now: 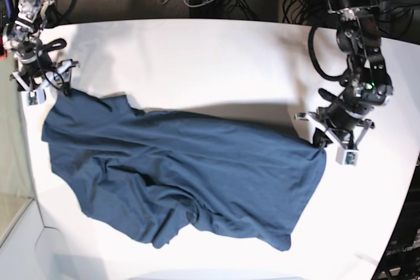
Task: Layout the t-shirt on the table in an organized manner, then fold the t-shirt properly
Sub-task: 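Lift the held shirt edge with both grippers and lay it down, then release and regrasp the shirt edge with both grippers, then lift the shirt edge with both grippers and drag it away from the hem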
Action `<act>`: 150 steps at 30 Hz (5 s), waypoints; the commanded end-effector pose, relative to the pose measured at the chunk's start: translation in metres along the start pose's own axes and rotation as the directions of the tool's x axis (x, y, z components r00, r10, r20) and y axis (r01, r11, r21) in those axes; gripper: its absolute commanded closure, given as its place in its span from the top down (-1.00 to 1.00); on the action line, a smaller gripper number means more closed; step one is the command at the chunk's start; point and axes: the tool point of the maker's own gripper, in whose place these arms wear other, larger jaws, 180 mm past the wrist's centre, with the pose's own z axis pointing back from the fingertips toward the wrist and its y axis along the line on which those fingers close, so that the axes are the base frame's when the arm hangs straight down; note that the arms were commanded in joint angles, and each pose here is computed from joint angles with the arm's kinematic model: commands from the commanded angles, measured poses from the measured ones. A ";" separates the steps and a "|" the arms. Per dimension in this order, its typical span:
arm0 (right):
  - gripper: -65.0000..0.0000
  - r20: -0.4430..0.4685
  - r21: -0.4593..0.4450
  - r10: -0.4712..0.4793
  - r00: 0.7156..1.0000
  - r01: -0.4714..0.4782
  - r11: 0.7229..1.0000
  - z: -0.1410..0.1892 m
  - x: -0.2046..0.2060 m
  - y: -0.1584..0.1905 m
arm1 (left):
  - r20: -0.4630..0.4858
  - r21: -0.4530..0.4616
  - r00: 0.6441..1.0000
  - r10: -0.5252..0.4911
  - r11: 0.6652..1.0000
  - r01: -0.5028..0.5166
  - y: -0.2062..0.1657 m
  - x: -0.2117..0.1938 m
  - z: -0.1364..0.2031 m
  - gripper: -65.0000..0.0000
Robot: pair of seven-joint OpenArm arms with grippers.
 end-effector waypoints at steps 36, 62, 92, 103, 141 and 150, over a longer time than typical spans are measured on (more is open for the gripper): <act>-1.00 0.295 0.084 0.086 0.952 -0.116 0.990 -0.032 0.179 0.010 | 0.055 0.007 0.995 0.078 0.997 -0.079 0.042 0.088 -0.060 -0.99; 0.30 0.191 0.114 0.079 0.978 -0.102 0.988 -0.081 0.152 0.023 | -0.034 0.086 0.987 0.155 0.985 -0.151 0.095 0.026 -0.071 0.49; -0.48 0.187 0.225 -0.010 0.982 -0.033 0.974 -0.085 0.132 0.094 | -0.061 0.090 0.987 0.148 0.986 -0.142 0.092 0.003 -0.065 0.48; -1.00 0.299 0.160 0.050 0.953 -0.102 0.982 -0.060 0.169 0.084 | -0.014 0.060 0.991 0.136 0.989 -0.135 0.075 0.018 -0.066 0.49; -1.00 0.269 0.182 0.037 0.962 -0.088 0.979 -0.059 0.152 0.096 | 0.175 0.033 0.973 0.147 0.987 -0.155 0.070 0.070 -0.079 0.49; -1.00 0.252 0.184 0.038 0.967 -0.087 0.979 -0.059 0.142 0.096 | 0.195 0.030 0.956 0.220 0.973 -0.230 0.078 0.064 -0.100 0.49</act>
